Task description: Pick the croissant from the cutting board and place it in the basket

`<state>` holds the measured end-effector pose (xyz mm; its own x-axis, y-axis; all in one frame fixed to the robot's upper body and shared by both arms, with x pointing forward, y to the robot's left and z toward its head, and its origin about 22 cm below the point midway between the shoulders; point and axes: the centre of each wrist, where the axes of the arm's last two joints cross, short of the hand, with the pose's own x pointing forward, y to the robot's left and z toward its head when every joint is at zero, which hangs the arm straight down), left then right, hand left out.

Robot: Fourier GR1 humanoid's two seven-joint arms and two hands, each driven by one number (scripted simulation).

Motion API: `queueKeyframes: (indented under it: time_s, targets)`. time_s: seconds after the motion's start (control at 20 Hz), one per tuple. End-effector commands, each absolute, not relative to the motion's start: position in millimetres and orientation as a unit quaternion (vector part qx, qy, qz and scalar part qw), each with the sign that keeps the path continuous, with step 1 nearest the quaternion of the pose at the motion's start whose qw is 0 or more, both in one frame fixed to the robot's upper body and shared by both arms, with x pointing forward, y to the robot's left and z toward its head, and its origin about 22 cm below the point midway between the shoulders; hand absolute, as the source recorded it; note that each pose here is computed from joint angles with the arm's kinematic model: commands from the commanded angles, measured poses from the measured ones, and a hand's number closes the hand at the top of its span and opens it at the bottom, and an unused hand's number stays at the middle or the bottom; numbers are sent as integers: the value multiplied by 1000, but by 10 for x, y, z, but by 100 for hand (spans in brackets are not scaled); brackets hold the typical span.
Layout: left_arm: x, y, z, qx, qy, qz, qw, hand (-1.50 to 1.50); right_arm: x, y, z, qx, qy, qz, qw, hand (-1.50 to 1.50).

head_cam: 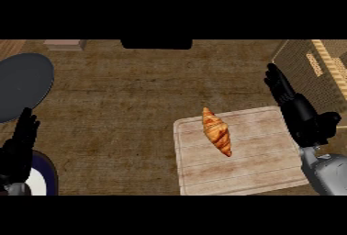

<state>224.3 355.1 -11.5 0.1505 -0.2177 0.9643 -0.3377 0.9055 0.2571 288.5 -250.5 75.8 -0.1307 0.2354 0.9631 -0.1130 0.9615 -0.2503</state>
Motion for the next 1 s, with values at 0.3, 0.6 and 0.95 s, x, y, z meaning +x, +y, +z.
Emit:
queueKeyframes:
  time_s: [0.3,0.6,0.95]
  targets:
    - [2554,2628,161,50,-738,21,673,0,2640,-1880,1073,-63,-785,417,454,150]
    - [2491,2440,188,41,-740,21,671,0,2129,-919,279,-141,-806,337,466,-150]
    - [2444,2505,173,63,-731,37,679,0,2504,-1169,281,-390,-739,321,446,-150]
